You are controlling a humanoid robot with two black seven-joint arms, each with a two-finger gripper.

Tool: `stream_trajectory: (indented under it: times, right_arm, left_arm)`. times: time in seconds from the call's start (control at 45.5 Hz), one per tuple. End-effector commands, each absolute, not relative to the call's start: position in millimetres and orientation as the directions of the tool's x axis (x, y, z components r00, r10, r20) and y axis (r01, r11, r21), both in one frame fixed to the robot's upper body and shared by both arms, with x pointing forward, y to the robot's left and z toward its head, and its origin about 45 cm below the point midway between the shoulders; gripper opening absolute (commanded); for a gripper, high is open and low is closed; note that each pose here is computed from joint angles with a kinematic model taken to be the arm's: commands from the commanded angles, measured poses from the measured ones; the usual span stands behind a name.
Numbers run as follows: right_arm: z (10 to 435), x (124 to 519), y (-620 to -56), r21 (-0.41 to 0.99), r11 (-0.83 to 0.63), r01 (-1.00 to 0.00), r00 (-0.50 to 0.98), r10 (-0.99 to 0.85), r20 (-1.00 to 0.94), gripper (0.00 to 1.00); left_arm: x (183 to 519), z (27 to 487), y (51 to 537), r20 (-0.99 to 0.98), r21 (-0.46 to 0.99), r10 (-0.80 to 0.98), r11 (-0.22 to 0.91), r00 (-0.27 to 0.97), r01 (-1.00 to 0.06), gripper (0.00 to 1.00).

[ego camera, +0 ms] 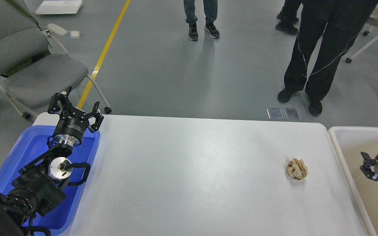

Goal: Tidy desktop

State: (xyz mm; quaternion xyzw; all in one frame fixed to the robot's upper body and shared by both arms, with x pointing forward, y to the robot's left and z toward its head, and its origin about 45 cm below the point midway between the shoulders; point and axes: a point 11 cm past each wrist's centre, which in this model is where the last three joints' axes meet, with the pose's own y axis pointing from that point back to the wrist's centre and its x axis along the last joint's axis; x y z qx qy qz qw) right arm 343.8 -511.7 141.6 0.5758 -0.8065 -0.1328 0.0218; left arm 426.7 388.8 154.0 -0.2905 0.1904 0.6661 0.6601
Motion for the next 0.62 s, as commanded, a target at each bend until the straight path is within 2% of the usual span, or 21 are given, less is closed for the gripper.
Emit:
stream_trajectory:
  times: [0.0,0.066,0.352,0.593]
  right_arm:
    - [197,349,-454,-0.067,0.178,-0.982,-0.16,-0.963,-0.216,1.0]
    - [198,349,-437,-0.101,0.153,-0.983,-0.128,-0.968,-0.217,1.0]
    - [174,353,-387,-0.087,0.097,-0.991,-0.069,-0.957,-0.28,1.0]
    - [189,378,-360,-0.15,0.076,-0.986,-0.027,-0.95,-0.31,1.0]
  left_arm:
    - [427,154,389,-0.638,-0.13,0.769,-0.057,0.04,-0.99,1.0]
    - [427,154,389,-0.638,-0.13,0.769,-0.057,0.04,-0.99,1.0]
    - [427,154,389,-0.638,-0.13,0.769,-0.057,0.04,-0.99,1.0]
    - [427,154,389,-0.637,-0.129,0.77,-0.055,0.04,-0.99,1.0]
